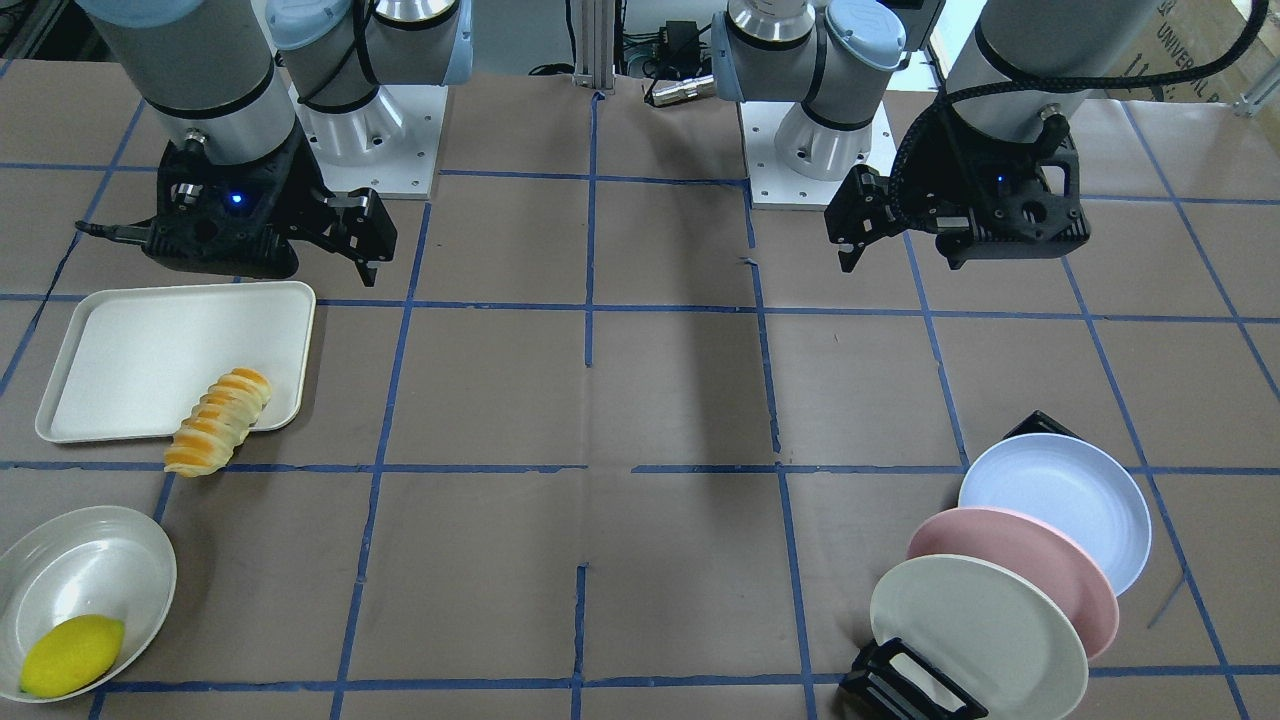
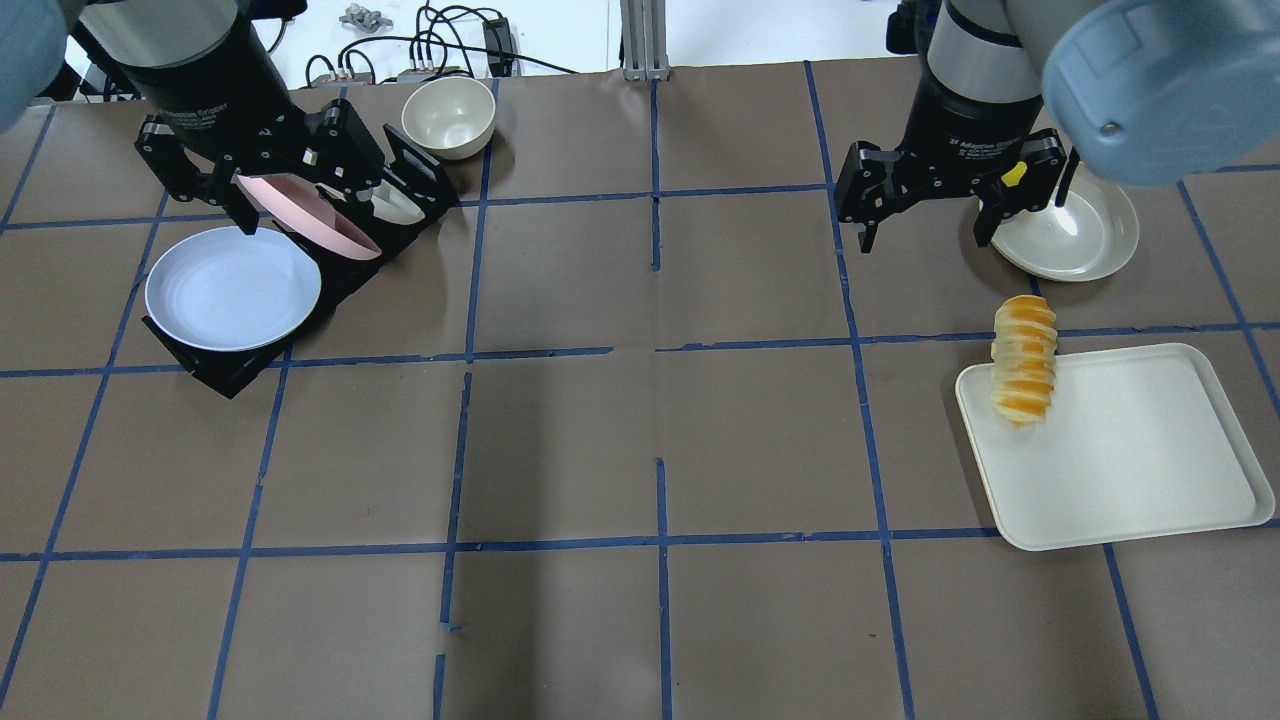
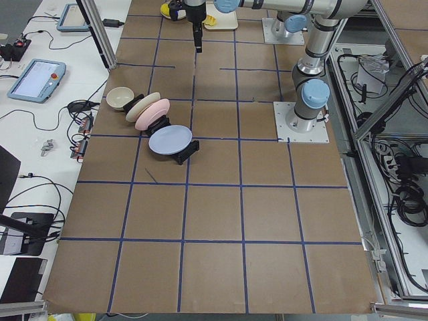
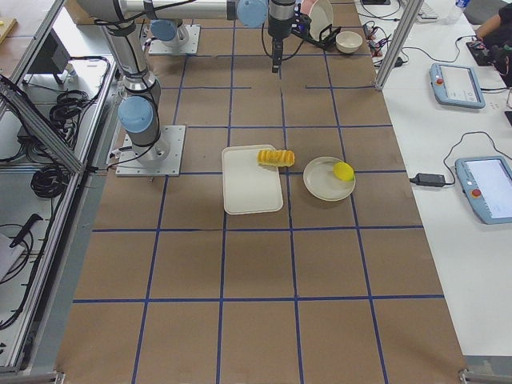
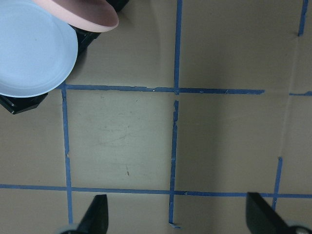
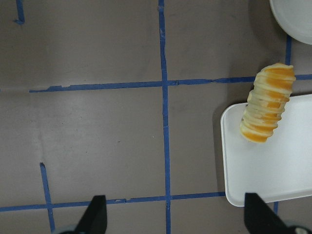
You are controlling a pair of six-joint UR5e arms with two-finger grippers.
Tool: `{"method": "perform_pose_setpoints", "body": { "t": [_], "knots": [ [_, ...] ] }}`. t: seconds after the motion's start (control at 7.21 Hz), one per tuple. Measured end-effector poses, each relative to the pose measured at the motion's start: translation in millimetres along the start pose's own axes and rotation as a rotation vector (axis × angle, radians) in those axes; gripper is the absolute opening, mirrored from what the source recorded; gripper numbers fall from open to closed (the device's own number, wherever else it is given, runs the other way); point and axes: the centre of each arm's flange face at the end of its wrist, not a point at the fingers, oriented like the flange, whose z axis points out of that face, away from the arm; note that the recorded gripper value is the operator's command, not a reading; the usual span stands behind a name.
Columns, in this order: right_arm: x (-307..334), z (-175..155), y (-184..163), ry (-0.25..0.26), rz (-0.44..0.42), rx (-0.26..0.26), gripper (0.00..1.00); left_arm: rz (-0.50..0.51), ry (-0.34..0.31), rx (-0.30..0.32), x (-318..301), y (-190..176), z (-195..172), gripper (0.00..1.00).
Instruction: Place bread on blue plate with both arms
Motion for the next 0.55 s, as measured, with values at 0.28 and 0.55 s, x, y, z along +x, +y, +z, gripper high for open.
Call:
{"method": "perform_pose_setpoints", "body": {
  "t": [0.28, 0.55],
  "knots": [
    [-3, 5, -2, 0.0, -0.001, -0.008, 1.0, -0.001, 0.003, 0.001, -10, -4, 0, 1.0],
    [2, 16, -7, -0.002, -0.026, -0.02, 1.0, 0.021, 0.017, -0.001, -86, -25, 3, 1.0]
  ]
}}
